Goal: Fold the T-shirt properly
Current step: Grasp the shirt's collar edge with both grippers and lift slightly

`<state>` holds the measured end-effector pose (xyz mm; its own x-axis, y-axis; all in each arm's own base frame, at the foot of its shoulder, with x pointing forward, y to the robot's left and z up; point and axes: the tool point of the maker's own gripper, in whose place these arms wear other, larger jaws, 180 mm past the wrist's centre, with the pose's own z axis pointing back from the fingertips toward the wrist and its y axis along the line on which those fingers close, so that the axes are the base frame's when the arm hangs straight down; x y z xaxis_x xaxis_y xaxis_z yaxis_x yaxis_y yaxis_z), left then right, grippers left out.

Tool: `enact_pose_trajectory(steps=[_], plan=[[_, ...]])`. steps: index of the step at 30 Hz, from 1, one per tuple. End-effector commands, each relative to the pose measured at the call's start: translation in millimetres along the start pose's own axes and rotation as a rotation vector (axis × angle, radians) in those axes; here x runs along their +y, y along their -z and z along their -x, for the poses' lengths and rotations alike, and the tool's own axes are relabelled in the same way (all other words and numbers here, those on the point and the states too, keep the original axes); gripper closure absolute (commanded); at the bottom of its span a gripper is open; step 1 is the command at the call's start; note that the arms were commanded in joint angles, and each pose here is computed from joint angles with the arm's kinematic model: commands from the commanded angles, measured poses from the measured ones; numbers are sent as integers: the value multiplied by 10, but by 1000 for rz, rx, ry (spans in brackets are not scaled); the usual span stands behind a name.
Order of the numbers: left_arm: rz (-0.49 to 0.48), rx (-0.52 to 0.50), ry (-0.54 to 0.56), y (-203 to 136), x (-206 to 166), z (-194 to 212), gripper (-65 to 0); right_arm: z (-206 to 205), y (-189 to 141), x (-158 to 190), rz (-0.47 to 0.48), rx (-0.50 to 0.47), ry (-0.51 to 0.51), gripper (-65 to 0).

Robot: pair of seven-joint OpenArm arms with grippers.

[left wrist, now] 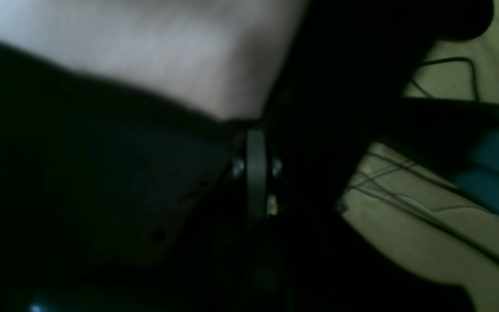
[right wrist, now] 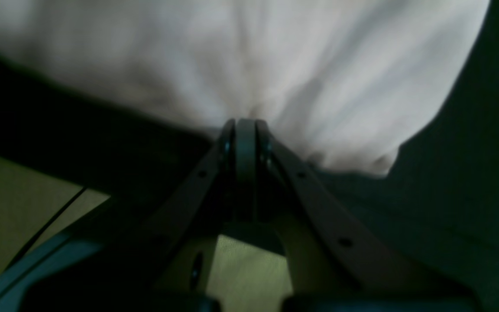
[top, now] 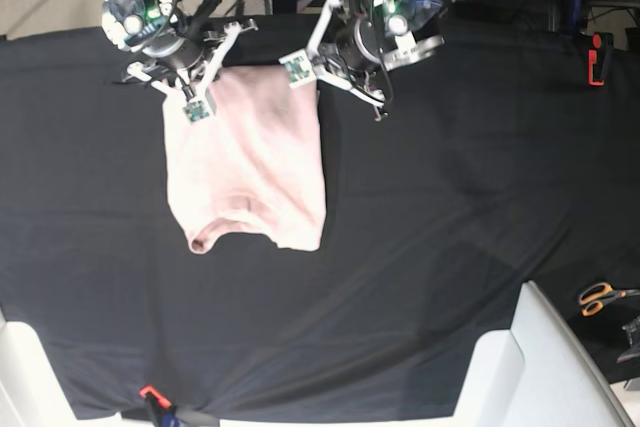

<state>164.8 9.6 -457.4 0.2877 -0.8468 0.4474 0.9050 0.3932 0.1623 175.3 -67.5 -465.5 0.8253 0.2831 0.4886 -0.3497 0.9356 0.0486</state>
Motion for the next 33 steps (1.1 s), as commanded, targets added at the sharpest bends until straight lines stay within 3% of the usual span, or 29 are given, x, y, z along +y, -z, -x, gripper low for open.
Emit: enact_pose_trajectory(steps=[1, 5, 9, 18, 26, 29, 33], plan=[[-39, -83, 3, -91, 121, -269, 0, -238, -63, -35, 10, -77, -11, 0], [-51, -159, -19, -110, 135, -607, 0, -365, -104, -41, 13, -111, -21, 0], [-38, -168, -44, 22, 140, -746, 0, -414, -103, -73, 20, -121, -21, 0], [-78, -56, -106, 241, 273, -368, 0, -598, -347, -126, 39, -199, -56, 0], [-10, 13, -115, 320, -70, 144, 0, -590, -354, -130, 40, -198, -58, 0], [-25, -5, -102, 242, -25, 116, 0, -578, -350, -128, 39, -195, -57, 0], [-79, -101, -80, 53, 161, -217, 0, -578, -350, -128, 39, -195, -57, 0]])
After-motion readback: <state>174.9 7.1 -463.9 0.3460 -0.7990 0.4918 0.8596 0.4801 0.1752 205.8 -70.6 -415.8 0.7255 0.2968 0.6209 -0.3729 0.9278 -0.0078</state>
